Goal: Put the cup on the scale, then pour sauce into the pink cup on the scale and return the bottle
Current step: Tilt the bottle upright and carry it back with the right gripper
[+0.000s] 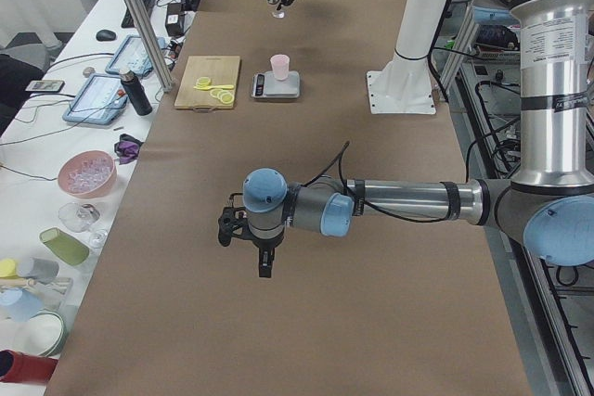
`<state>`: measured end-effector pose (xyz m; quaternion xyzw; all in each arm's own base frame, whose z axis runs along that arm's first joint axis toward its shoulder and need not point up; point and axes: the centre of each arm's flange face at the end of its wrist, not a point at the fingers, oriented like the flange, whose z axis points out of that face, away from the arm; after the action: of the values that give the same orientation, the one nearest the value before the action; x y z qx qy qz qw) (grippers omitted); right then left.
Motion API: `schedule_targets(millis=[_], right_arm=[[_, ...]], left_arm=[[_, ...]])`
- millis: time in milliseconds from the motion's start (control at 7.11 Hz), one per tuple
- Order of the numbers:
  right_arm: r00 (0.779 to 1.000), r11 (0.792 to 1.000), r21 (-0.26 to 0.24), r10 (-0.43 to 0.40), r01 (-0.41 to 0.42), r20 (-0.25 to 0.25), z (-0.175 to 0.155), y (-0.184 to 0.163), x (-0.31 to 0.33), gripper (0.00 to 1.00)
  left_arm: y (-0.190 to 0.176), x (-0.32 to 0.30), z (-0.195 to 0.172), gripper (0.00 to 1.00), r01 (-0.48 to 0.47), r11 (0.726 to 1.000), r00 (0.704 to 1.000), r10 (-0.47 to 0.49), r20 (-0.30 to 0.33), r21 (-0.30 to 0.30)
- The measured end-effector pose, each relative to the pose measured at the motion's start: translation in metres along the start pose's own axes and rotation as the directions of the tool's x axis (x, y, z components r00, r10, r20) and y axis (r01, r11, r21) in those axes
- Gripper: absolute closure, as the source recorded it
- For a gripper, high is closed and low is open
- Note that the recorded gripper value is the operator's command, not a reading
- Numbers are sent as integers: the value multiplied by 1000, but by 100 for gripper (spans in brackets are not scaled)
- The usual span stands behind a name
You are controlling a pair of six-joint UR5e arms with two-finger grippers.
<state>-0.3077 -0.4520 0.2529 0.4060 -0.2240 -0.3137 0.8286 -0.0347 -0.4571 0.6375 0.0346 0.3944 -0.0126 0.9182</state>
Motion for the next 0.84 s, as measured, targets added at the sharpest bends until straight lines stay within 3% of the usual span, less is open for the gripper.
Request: schedule_targets(millis=[562,843], right_arm=[[992,988,135,57,-72,111,5,95,45,100],[981,970,211,81,-118,176,31,138,67,100]], left_arm=[[-6,5,-5,1,-9,1000,1000,9,-2,12],[-8,6,-6,1,-9,1000,1000,9,-1,15]])
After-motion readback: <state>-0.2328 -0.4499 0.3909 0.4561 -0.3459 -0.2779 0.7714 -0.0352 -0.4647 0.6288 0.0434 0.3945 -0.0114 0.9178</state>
